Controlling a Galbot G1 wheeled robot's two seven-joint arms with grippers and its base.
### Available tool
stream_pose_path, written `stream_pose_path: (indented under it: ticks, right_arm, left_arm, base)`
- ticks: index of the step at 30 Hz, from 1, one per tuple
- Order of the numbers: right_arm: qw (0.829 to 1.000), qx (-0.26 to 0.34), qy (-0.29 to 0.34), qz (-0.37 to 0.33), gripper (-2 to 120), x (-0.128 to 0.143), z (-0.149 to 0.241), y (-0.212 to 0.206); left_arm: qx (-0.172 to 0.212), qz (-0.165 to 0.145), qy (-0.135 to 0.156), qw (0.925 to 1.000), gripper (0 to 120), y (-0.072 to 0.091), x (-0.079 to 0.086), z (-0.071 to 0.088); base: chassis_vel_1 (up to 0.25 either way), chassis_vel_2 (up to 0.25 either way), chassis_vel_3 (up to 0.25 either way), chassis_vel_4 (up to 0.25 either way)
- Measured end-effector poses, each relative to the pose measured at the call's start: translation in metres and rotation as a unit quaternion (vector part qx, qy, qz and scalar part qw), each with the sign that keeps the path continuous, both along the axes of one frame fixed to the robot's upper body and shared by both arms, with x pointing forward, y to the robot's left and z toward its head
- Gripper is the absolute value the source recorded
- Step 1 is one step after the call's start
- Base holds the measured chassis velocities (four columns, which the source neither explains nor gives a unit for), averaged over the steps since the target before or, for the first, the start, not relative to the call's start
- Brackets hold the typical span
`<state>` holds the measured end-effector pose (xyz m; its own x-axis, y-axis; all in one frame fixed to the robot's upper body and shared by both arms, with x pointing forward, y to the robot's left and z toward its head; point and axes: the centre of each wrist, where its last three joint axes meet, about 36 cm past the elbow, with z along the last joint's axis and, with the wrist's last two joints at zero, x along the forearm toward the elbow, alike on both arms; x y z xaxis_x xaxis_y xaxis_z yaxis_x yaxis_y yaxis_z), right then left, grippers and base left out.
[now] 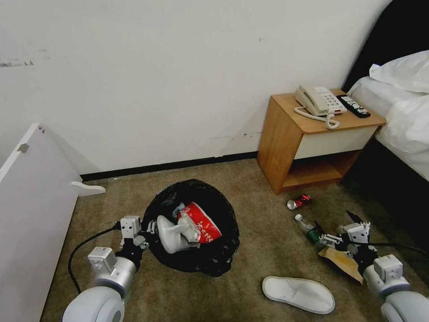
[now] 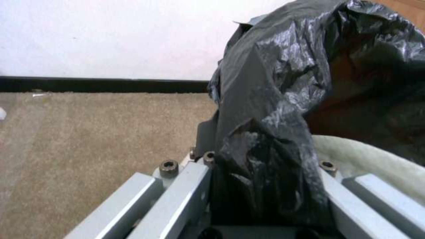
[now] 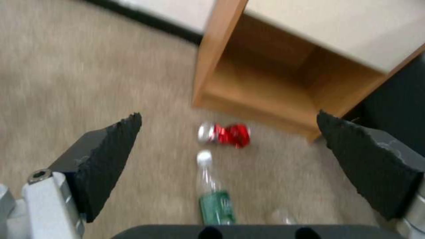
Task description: Pick up the trash bin, then pick up the garbage from the floor and place it into the trash bin.
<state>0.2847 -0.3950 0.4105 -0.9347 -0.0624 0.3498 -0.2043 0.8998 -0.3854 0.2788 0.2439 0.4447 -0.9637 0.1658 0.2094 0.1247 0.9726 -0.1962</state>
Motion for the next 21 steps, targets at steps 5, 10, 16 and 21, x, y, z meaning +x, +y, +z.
stream_pose_path:
  ticks: [5,10,16,21]
  right_arm:
    - [0.998,-0.034,0.059,0.008,100,0.003,-0.01,-0.013]
    - [0.993,-0.055,0.102,0.027,100,0.011,-0.006,-0.019]
    - [0.982,-0.061,0.17,0.051,100,0.019,-0.002,-0.023]
    - [0.974,-0.05,0.211,0.064,100,0.028,-0.002,-0.022]
  left_arm:
    - [-0.008,0.007,0.0,0.9999,4,-0.002,0.002,-0.004]
    - [-0.008,0.018,0.005,0.9998,4,-0.004,0.002,-0.012]
    - [-0.006,0.031,0.008,0.9995,4,-0.008,-0.001,-0.016]
    - [-0.003,0.035,0.01,0.9993,4,-0.006,-0.002,-0.019]
  base:
    - [0.0,0.0,0.0,0.0]
    - [0.0,0.0,0.0,0.0]
    - [0.0,0.0,0.0,0.0]
    - [0.0,0.0,0.0,0.0]
